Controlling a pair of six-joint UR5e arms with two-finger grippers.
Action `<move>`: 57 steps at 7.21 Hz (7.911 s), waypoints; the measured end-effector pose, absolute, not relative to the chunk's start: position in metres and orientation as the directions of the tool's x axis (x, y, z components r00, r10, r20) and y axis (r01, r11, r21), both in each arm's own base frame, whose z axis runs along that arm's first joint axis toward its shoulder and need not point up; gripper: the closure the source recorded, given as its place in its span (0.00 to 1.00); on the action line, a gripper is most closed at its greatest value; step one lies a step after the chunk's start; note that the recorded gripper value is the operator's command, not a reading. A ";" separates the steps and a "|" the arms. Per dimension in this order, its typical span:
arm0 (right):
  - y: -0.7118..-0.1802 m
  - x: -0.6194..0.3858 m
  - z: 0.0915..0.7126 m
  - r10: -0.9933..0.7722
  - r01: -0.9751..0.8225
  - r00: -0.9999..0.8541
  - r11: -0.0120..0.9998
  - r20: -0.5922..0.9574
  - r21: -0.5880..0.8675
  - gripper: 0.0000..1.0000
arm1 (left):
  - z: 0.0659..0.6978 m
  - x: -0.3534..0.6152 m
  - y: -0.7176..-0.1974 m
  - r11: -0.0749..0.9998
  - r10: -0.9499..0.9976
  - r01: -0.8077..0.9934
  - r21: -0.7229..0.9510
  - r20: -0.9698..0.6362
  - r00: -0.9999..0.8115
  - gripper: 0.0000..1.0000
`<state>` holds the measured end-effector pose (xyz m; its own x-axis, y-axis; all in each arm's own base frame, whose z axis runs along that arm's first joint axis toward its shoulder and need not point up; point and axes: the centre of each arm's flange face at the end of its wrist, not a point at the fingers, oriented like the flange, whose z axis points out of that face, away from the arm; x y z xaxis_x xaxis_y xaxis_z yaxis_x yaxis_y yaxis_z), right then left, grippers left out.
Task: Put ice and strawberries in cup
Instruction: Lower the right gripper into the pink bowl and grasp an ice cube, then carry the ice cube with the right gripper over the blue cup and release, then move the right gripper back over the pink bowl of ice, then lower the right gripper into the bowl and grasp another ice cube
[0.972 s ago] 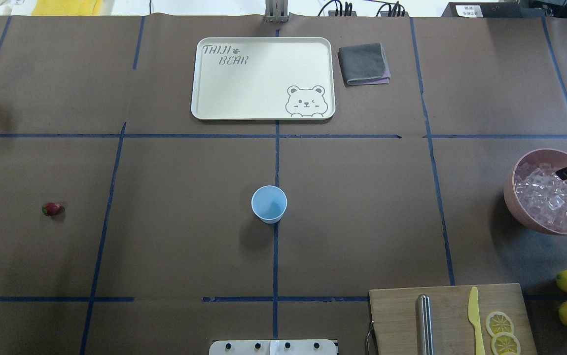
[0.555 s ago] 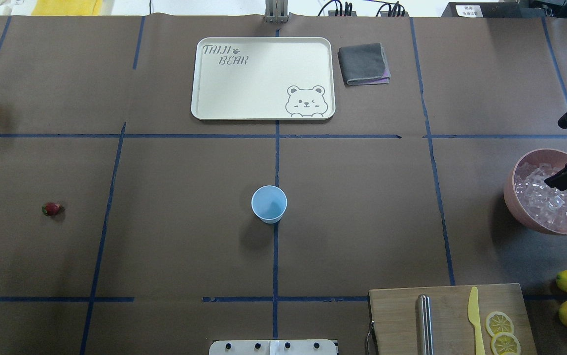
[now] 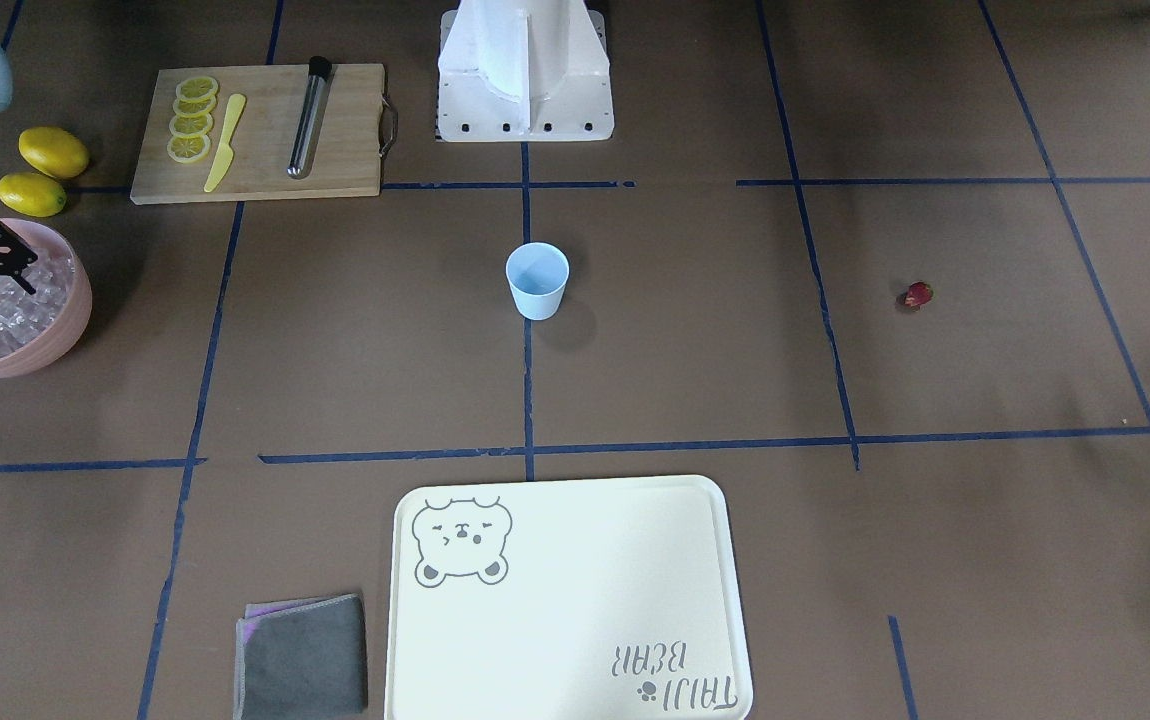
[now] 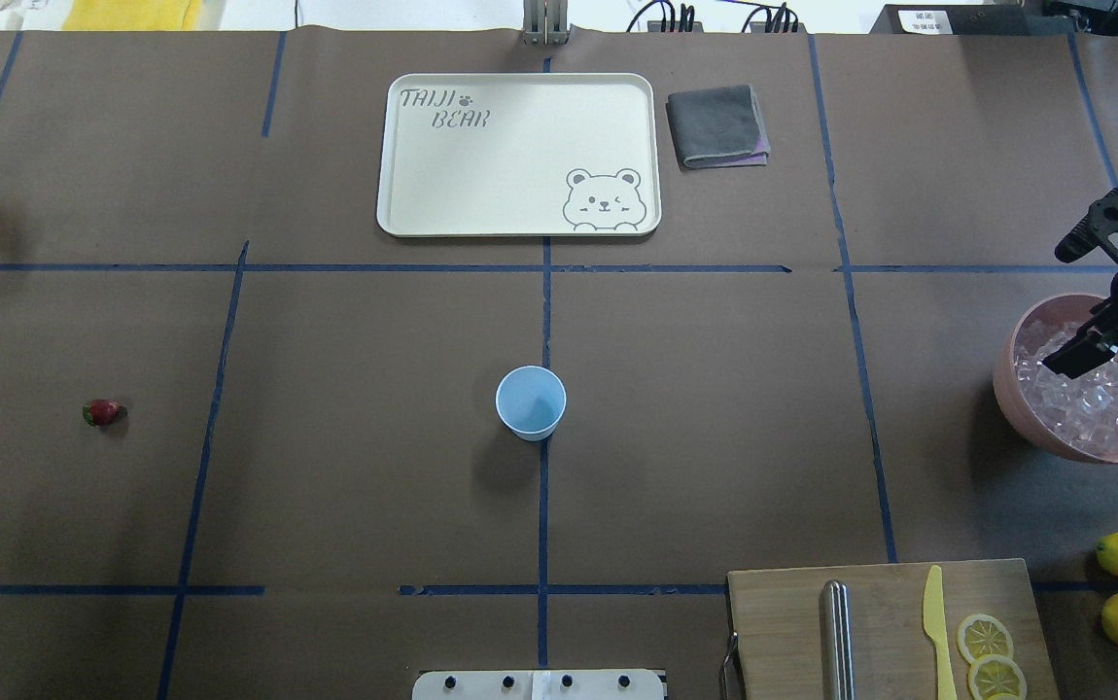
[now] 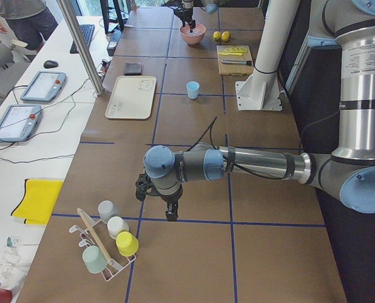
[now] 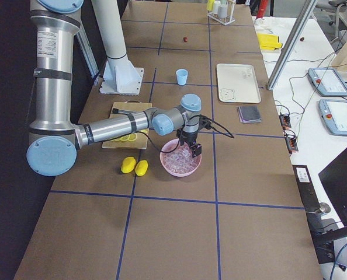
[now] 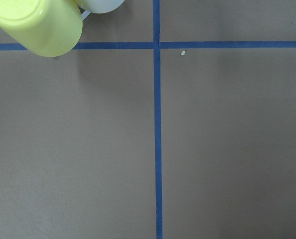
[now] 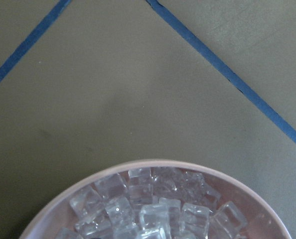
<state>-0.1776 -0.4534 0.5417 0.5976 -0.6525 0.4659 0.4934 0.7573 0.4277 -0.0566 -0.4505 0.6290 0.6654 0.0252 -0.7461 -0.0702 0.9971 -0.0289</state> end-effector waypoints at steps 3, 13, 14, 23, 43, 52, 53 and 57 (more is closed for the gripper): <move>-0.452 -0.179 0.542 -0.654 0.496 0.590 0.757 0.474 0.426 0.20 | 0.629 -0.055 -0.451 0.997 0.027 -0.073 -0.029 -0.746 0.665 0.00; -0.454 -0.153 0.532 -0.592 0.427 0.623 0.805 0.511 0.412 0.97 | 0.629 -0.055 -0.451 0.997 0.027 -0.073 -0.029 -0.746 0.665 0.00; -0.459 -0.139 0.520 -0.504 0.334 0.658 0.861 0.560 0.383 0.97 | 0.629 -0.055 -0.451 0.997 0.028 -0.073 -0.028 -0.746 0.665 0.00; -0.447 -0.381 0.190 -0.047 -0.074 0.659 0.989 0.751 0.127 0.97 | 0.618 -0.055 -0.454 0.997 0.044 -0.073 -0.006 -0.745 0.665 0.00; -0.477 -0.220 0.385 -0.326 0.155 0.687 0.939 0.649 0.308 0.01 | 0.615 -0.049 -0.455 0.997 0.044 -0.075 -0.003 -0.781 0.622 0.00; -0.428 -0.130 0.546 -0.103 0.003 0.754 0.988 0.648 0.154 0.16 | 0.615 -0.049 -0.452 0.997 0.043 -0.075 -0.005 -0.783 0.621 0.00; -0.428 -0.130 0.551 -0.080 -0.013 0.760 0.990 0.645 0.139 0.20 | 0.615 -0.049 -0.452 0.997 0.043 -0.075 -0.005 -0.783 0.621 0.00; -0.413 -0.125 0.574 -0.057 -0.040 0.756 0.990 0.652 0.133 0.23 | 0.615 -0.049 -0.452 0.997 0.042 -0.075 -0.005 -0.784 0.620 0.00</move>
